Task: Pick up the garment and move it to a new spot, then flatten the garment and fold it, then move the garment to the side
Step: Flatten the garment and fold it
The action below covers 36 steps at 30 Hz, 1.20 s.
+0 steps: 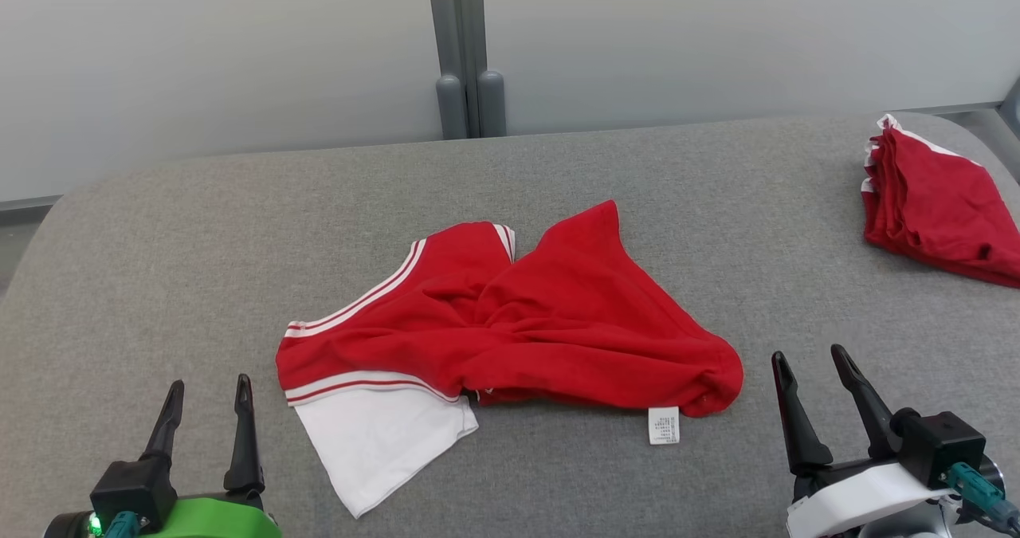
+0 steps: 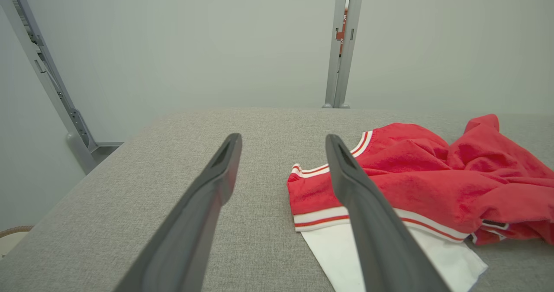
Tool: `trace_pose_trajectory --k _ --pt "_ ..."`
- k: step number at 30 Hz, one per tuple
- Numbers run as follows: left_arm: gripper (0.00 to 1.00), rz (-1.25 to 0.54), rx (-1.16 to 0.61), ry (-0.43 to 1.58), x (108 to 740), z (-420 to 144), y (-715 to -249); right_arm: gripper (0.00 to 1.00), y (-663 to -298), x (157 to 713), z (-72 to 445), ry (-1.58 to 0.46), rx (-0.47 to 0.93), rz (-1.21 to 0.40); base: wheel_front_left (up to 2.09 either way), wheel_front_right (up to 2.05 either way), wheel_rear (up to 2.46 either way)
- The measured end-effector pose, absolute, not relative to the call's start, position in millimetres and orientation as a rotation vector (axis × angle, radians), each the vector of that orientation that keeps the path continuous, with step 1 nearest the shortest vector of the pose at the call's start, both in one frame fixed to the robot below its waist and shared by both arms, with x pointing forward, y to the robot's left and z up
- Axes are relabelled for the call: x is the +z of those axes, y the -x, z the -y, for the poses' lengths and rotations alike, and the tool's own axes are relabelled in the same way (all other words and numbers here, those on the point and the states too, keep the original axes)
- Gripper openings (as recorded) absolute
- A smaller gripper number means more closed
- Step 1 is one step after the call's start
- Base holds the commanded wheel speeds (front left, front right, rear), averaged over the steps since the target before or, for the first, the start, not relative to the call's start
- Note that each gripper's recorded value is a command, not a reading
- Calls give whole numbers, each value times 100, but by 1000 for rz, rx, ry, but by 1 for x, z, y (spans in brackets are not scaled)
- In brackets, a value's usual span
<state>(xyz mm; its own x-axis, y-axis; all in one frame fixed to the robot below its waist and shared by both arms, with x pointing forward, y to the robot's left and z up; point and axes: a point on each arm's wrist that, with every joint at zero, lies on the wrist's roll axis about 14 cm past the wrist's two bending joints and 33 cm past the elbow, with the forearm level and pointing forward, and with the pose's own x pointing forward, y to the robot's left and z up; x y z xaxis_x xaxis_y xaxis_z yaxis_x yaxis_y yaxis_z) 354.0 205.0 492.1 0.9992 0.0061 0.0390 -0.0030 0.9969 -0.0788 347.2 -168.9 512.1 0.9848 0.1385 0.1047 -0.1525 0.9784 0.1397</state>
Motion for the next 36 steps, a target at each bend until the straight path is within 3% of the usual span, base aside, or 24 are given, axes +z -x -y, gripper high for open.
trace_pose_trajectory --k 36 --pt "100 -87 -19 97 453 -192 -343 100 -349 495 164 -132 159 18 0 0 0"
